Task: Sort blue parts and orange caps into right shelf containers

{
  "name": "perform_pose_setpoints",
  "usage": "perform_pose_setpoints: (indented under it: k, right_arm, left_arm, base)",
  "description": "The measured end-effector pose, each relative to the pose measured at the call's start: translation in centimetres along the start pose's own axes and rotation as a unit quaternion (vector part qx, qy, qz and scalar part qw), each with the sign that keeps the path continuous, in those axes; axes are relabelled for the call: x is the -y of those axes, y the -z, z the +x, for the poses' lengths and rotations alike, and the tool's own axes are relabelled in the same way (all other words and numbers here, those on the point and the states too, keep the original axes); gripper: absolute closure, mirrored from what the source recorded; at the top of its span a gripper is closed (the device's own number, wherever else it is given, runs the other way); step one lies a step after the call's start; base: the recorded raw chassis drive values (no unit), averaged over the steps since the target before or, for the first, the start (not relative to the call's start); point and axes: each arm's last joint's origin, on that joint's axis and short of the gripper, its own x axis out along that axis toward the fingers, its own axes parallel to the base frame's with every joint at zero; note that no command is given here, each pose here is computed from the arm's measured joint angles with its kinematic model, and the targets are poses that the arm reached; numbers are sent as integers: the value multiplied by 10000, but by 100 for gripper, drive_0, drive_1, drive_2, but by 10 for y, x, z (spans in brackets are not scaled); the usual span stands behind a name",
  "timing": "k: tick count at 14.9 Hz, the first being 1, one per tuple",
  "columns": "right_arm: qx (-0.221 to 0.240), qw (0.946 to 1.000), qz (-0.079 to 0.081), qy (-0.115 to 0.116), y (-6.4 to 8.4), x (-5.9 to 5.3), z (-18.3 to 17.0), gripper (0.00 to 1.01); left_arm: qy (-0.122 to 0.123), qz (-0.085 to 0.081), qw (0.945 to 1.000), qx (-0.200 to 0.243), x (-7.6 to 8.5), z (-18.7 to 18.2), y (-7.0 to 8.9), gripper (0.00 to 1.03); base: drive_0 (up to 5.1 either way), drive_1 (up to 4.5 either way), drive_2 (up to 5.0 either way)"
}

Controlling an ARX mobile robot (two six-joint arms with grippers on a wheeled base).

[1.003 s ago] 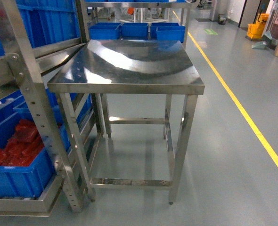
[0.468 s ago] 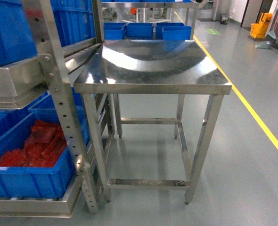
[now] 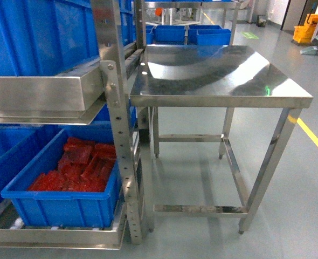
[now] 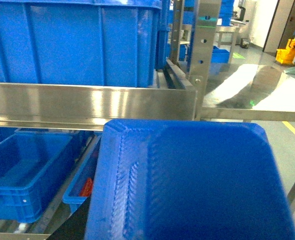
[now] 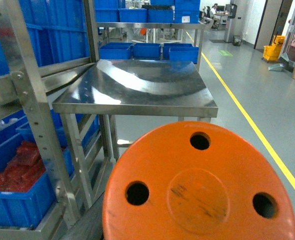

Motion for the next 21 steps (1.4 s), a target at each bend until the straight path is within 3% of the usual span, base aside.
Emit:
perform_pose_setpoints:
  k: [21]
  right_arm:
    - [13,10000,0,-6,0,0,0,57]
  left_arm:
    - [-2,-2,10000,4,0,0,0,60]
  base:
    - [-509,234,234]
